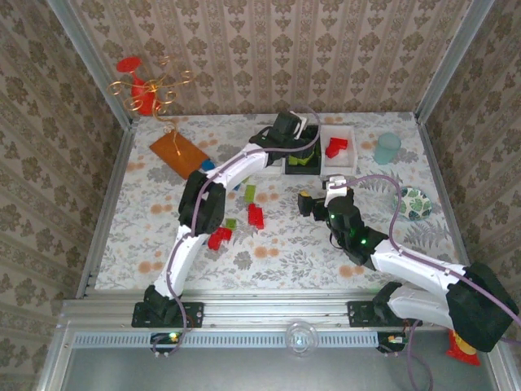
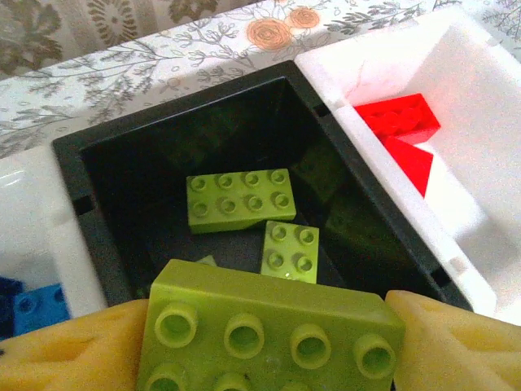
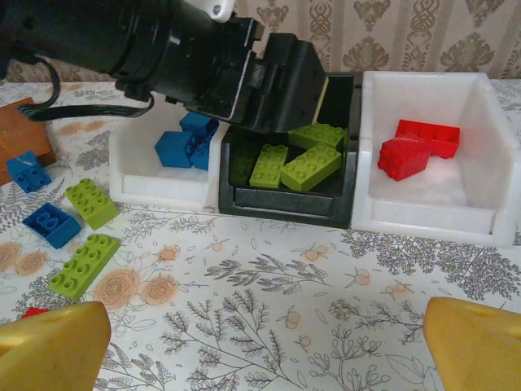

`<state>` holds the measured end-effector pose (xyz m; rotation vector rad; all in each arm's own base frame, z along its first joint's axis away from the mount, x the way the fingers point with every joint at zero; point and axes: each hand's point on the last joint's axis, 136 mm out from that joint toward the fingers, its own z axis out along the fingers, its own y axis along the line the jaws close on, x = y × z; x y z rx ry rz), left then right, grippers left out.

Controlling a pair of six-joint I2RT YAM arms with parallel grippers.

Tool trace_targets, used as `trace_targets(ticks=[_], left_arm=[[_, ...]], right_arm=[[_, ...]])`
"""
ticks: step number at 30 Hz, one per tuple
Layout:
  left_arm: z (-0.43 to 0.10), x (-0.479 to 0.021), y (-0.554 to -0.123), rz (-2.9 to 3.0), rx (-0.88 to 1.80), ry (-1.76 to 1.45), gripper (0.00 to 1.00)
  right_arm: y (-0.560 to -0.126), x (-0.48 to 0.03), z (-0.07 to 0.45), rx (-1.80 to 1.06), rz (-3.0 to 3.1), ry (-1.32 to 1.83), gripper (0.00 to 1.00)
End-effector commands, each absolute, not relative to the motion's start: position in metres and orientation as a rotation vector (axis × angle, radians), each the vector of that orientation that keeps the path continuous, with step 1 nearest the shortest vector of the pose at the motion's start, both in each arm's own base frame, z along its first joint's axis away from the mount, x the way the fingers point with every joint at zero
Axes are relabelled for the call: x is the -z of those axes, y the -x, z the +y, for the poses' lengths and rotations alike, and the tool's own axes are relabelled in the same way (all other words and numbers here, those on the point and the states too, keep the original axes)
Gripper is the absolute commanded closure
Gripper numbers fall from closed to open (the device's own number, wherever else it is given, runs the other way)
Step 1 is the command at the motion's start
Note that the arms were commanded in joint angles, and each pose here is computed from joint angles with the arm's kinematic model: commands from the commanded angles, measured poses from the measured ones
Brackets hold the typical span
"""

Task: Sort the legos into containers by color
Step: Place the lego in the container, then pick up the lego from the center of the table.

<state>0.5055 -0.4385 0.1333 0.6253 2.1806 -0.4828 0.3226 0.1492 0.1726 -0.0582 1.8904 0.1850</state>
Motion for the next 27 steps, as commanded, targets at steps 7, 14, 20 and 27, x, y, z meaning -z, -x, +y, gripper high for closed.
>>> trace_targets(ticks=[7, 14, 20, 27], left_arm=[[-0.415, -0.196, -0.483, 2.103, 0.505, -0.673, 0.13], [-0.337, -0.222, -0.448, 2.065, 0.466, -0.554, 0.12], [-0.244, -0.199, -0.390, 2.137, 0.462, -0.362, 0.13], [-0.174, -0.160, -0.326, 2.224, 0.405, -0.256, 0.13]], right_arm=[[-0.327, -0.181, 0.155, -0.215, 1.875, 0.044, 0.00], [-0.330, -0.169, 0.175, -0.246, 1.915, 0.118, 0.00], [-0.334, -0.145, 0.218, -0.272, 2.025, 0.284, 0.03], [-0.325, -0.102, 0.273, -0.291, 2.181, 0.484, 0.10]])
